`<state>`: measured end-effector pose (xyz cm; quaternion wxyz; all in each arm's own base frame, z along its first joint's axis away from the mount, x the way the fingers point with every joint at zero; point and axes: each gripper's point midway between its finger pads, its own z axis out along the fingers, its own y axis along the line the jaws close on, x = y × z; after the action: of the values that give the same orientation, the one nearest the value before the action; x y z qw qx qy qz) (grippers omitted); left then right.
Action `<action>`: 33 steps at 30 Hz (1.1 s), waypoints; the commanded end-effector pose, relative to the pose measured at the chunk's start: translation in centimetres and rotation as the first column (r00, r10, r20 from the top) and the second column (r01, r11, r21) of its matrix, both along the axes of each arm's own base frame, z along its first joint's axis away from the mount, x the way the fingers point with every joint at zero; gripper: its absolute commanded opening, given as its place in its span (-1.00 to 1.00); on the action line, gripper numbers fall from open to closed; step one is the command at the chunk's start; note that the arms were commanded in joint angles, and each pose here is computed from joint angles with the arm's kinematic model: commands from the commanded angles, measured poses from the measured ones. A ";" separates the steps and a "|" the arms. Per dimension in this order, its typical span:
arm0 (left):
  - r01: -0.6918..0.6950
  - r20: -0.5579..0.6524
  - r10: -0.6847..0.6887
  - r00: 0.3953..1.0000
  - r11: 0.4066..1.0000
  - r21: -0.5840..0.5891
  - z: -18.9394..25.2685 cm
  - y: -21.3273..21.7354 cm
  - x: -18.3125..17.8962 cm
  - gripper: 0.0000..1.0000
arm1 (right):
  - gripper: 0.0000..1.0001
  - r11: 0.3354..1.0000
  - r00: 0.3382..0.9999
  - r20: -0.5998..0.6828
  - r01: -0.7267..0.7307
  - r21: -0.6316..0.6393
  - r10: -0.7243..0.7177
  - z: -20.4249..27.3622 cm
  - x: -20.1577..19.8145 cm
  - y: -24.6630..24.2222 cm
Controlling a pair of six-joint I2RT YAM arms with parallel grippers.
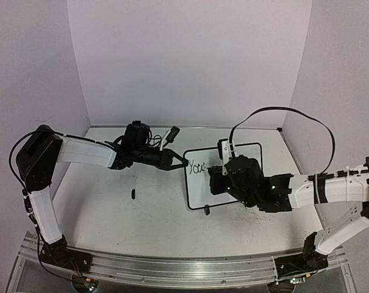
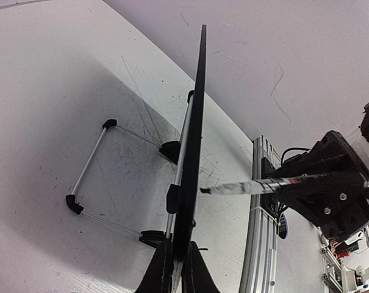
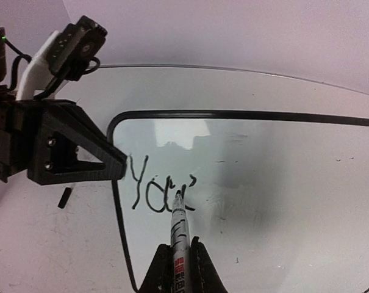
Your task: Write a sentence on the whiteboard
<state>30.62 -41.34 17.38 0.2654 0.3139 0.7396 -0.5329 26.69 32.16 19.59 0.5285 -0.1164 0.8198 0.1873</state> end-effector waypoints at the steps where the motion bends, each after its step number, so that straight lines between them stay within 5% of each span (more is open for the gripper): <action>1: 0.015 0.027 -0.014 1.000 0.999 -0.038 1.9 -0.1 -0.2 -1.00 | -1.00 0.979 0.996 0.092 -0.019 0.204 0.000 7.0 -1.2 -1.6; 7: -0.031 0.014 0.032 0.999 0.999 -0.035 2.2 0.2 0.3 -1.00 | -1.00 0.996 0.996 0.073 0.036 0.078 -0.042 4.2 1.0 -1.7; 33: -0.170 0.020 0.169 0.985 0.985 0.032 0.4 1.7 1.5 -1.00 | -1.00 1.000 0.997 0.074 -0.010 -0.010 0.011 3.0 0.6 -1.6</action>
<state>30.97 -40.63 16.90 0.2839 0.2786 0.7636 -0.5086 27.03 29.64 21.68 0.5508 -0.1202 0.8064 0.1787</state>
